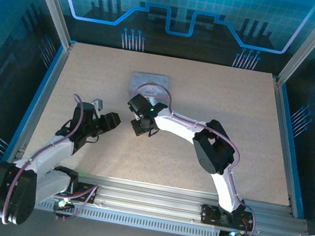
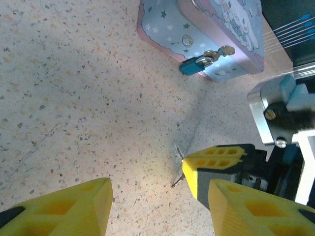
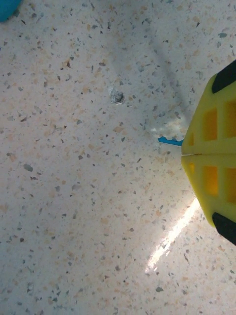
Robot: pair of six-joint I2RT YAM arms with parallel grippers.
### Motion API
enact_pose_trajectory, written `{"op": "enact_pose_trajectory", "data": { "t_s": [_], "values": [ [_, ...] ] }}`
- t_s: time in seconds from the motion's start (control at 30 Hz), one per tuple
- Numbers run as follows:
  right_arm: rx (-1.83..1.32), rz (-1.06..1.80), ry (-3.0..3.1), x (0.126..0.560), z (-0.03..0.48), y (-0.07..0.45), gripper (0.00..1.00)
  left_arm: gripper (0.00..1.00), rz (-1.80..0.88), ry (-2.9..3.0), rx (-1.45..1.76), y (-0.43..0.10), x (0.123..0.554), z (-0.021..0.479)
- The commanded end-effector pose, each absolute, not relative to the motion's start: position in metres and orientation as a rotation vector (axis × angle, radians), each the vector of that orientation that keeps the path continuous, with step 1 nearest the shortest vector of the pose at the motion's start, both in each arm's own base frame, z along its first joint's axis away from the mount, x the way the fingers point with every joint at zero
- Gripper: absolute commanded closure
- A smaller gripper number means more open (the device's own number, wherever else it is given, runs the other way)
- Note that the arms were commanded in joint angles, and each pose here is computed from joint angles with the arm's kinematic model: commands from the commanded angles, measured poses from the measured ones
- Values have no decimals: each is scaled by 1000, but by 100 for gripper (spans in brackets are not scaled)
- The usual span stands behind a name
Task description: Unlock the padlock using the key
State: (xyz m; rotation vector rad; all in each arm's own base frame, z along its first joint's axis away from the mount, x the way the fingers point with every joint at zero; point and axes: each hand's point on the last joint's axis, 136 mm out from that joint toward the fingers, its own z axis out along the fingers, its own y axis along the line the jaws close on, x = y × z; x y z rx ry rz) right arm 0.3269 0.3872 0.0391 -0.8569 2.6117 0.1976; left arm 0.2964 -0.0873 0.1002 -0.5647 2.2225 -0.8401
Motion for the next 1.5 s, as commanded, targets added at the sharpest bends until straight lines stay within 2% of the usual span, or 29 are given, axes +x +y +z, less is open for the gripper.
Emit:
{"op": "enact_pose_trajectory", "data": {
  "t_s": [0.0, 0.23, 0.43, 0.63, 0.8, 1.03, 1.17, 1.47],
  "values": [
    [-831, 319, 2546, 331, 64, 395, 100, 45, -949, 2188, -576, -91, 300, 107],
    [-832, 458, 2436, 325, 90, 401, 100, 45, -1093, 2153, -586, -99, 308, 115],
    [-834, 564, 2297, 318, 124, 403, 100, 45, -1126, 2128, -528, -104, 312, 133],
    [-856, 624, 2274, 313, 134, 409, 100, 46, -1139, 2130, -519, -106, 310, 134],
    [-853, 668, 2272, 309, 142, 412, 100, 48, -1192, 2057, -353, -116, 305, 143],
    [-831, 706, 2247, 303, 176, 406, 100, 48, -1070, 1917, -40, -120, 289, 168],
    [-790, 678, 2275, 302, 191, 396, 100, 56, -1011, 1780, 134, -132, 275, 185],
    [-727, 677, 2304, 289, 224, 373, 100, 56, -807, 1636, 394, -158, 261, 198]
  ]
}}
